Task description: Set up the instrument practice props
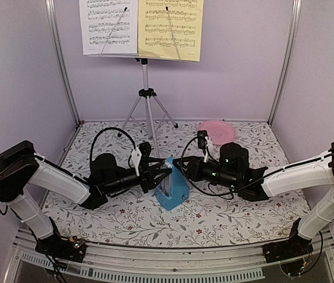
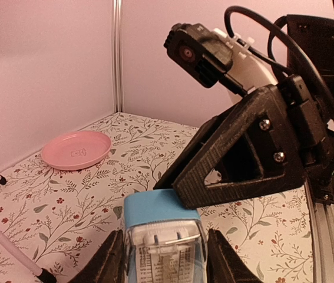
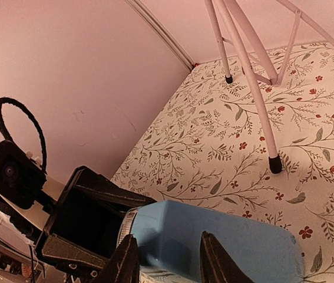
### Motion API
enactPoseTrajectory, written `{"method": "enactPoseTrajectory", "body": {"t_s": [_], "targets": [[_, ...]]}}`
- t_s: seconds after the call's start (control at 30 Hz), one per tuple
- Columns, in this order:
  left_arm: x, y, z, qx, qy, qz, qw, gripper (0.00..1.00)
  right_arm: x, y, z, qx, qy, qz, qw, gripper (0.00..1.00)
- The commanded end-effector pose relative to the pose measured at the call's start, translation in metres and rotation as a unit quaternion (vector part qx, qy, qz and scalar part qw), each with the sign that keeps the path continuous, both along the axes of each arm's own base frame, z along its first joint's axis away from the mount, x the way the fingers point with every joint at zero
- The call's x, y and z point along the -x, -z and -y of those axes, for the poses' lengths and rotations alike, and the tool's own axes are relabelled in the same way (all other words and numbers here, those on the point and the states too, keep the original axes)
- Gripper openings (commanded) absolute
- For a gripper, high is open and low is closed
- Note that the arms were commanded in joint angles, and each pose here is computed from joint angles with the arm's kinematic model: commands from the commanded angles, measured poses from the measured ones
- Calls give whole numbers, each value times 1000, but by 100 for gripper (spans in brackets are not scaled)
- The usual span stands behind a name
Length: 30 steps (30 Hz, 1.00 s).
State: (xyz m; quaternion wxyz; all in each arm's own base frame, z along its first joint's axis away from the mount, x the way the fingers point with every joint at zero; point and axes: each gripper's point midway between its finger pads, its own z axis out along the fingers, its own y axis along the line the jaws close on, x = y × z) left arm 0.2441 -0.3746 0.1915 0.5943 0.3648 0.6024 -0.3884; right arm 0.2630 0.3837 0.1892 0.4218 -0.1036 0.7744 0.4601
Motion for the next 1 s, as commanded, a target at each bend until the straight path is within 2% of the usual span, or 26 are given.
{"method": "enactPoseTrajectory", "body": {"t_s": [0.0,0.37,0.97], "targets": [[23,-11,4,17,52,26,998,20,2,145,69,215,67,-118,967,36],[33,-12,-4,28,62,36,997,19,3,163,69,230,59,-128,963,34],[45,-16,-17,50,66,49,995,18,1,162,63,229,51,-126,964,33]]}}
